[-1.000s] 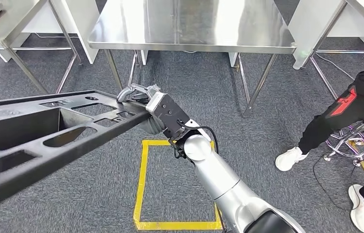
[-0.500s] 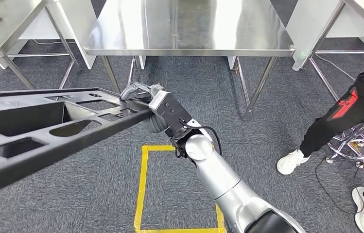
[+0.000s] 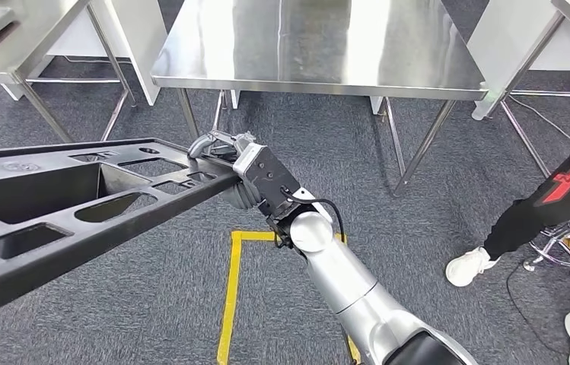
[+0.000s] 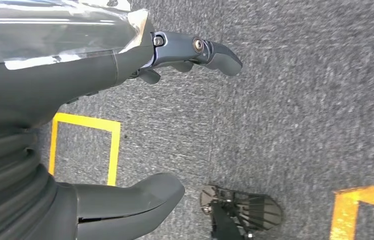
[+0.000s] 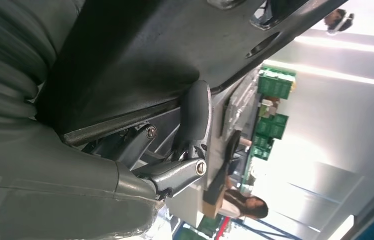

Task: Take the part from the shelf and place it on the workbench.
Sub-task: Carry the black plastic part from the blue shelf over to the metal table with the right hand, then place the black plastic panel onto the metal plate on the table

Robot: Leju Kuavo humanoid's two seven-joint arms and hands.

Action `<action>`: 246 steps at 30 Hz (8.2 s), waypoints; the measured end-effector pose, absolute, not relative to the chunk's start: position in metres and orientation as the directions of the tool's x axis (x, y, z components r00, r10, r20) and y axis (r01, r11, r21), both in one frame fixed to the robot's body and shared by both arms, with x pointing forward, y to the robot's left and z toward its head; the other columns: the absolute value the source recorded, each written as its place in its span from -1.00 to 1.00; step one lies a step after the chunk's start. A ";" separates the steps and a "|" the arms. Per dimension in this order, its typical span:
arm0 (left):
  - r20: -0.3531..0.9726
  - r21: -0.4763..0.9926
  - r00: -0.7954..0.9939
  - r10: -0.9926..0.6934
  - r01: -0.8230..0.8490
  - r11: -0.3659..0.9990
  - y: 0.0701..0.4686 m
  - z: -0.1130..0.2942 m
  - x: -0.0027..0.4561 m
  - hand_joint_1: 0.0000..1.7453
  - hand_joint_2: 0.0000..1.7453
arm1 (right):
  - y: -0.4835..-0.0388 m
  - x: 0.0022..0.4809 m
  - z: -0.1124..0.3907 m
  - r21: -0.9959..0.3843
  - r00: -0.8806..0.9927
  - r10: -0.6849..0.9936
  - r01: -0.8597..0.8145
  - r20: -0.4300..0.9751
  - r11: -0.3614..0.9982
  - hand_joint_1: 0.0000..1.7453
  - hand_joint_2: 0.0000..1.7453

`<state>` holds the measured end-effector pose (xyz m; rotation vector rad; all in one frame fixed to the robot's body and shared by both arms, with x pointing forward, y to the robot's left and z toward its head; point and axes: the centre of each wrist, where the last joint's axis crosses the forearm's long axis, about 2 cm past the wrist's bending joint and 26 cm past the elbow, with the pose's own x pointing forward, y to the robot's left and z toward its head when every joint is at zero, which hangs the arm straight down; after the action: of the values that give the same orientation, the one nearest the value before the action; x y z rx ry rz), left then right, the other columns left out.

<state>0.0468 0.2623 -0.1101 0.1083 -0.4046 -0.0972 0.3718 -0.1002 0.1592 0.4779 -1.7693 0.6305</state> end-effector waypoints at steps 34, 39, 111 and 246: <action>0.390 0.139 0.913 -0.120 0.071 0.988 0.262 -0.110 0.046 -1.00 1.00 | -0.092 0.369 0.161 -0.167 -0.277 -0.015 -0.623 0.961 0.764 1.00 1.00; 0.390 0.134 0.913 -0.117 0.070 0.988 0.262 -0.110 0.046 -1.00 1.00 | -0.092 0.369 0.161 -0.167 -0.276 -0.015 -0.623 0.961 0.764 1.00 1.00; 0.380 0.141 0.913 -0.150 0.104 0.985 0.271 -0.111 0.046 -1.00 1.00 | -0.098 0.363 0.155 -0.156 -0.275 -0.015 -0.592 0.961 0.791 1.00 1.00; 0.352 0.166 0.936 0.015 -0.078 0.983 0.253 -0.111 0.030 -1.00 0.50 | -0.411 0.286 0.037 -0.971 0.510 0.830 0.051 0.227 0.235 -1.00 -1.00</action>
<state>0.0298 0.2527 -0.1109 0.1794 -0.3577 0.0479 0.2860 -0.4110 0.0366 -1.2304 -0.9051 0.6494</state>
